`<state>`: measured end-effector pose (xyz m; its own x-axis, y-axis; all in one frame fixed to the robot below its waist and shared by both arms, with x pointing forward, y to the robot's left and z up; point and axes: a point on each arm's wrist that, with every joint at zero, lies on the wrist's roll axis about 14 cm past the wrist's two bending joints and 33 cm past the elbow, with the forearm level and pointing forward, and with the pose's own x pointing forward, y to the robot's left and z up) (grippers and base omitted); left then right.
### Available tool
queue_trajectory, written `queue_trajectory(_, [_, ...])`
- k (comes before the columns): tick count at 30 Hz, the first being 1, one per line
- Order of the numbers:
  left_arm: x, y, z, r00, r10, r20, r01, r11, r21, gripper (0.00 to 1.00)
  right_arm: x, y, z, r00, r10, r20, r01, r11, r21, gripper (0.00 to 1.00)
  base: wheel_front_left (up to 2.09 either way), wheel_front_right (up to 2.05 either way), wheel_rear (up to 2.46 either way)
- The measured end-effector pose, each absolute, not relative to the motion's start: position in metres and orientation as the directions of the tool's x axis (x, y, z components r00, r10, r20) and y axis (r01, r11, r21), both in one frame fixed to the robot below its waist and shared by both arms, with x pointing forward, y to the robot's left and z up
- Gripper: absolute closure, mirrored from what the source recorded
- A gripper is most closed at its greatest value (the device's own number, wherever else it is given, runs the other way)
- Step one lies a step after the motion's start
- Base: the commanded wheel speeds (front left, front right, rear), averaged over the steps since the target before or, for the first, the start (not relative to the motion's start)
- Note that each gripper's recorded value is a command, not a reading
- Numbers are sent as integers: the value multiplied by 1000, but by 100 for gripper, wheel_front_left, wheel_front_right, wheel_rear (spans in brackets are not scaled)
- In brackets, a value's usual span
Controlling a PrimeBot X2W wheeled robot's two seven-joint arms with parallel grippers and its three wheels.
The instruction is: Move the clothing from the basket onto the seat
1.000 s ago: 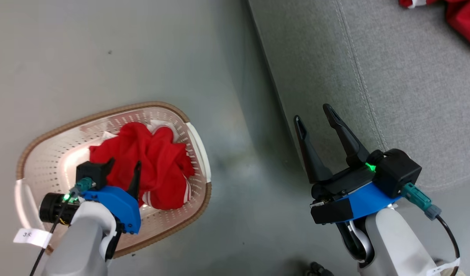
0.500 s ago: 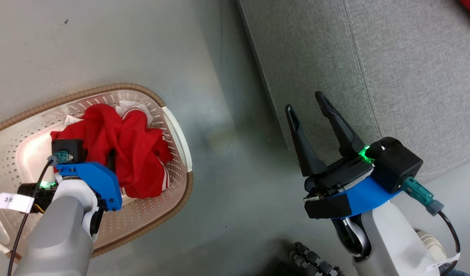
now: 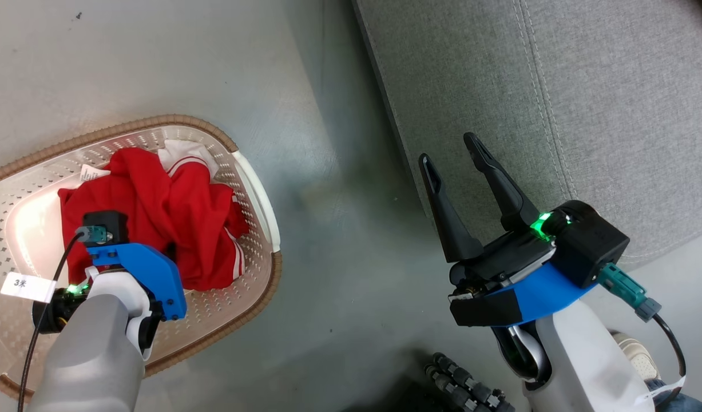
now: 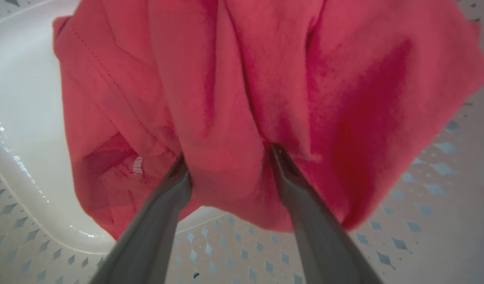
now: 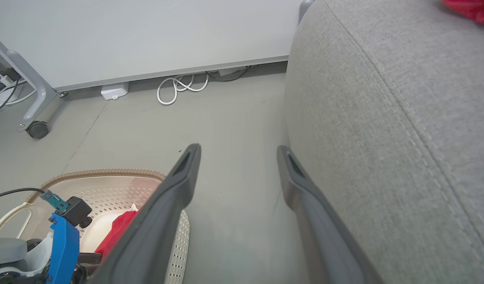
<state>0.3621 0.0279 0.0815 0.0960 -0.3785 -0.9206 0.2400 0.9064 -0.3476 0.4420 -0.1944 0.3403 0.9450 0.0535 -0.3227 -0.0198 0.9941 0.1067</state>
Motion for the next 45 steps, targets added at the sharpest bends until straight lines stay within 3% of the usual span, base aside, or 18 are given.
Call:
queue_trajectory(1, [361,26,81,91,-385,-919,245,903,-354,11,442,-195,340,944,53,-325,-20,994,106,0,0,0,0])
queue_trajectory(2, [360,25,81,88,-388,-917,253,899,-356,50,442,-195,339,944,53,-326,-20,994,106,0,0,0,0])
queue_trajectory(4, [360,24,80,89,-392,-915,258,897,-359,100,442,-195,338,943,54,-327,-20,994,105,0,0,0,0])
queue_trajectory(28, [369,19,95,126,-423,-898,288,881,-375,100,446,-190,347,951,67,-302,-34,993,114,0,0,0,0])
queue_trajectory(45, [381,11,196,343,-486,-804,325,864,-384,100,439,-171,402,975,116,-187,-102,991,84,0,0,0,0])
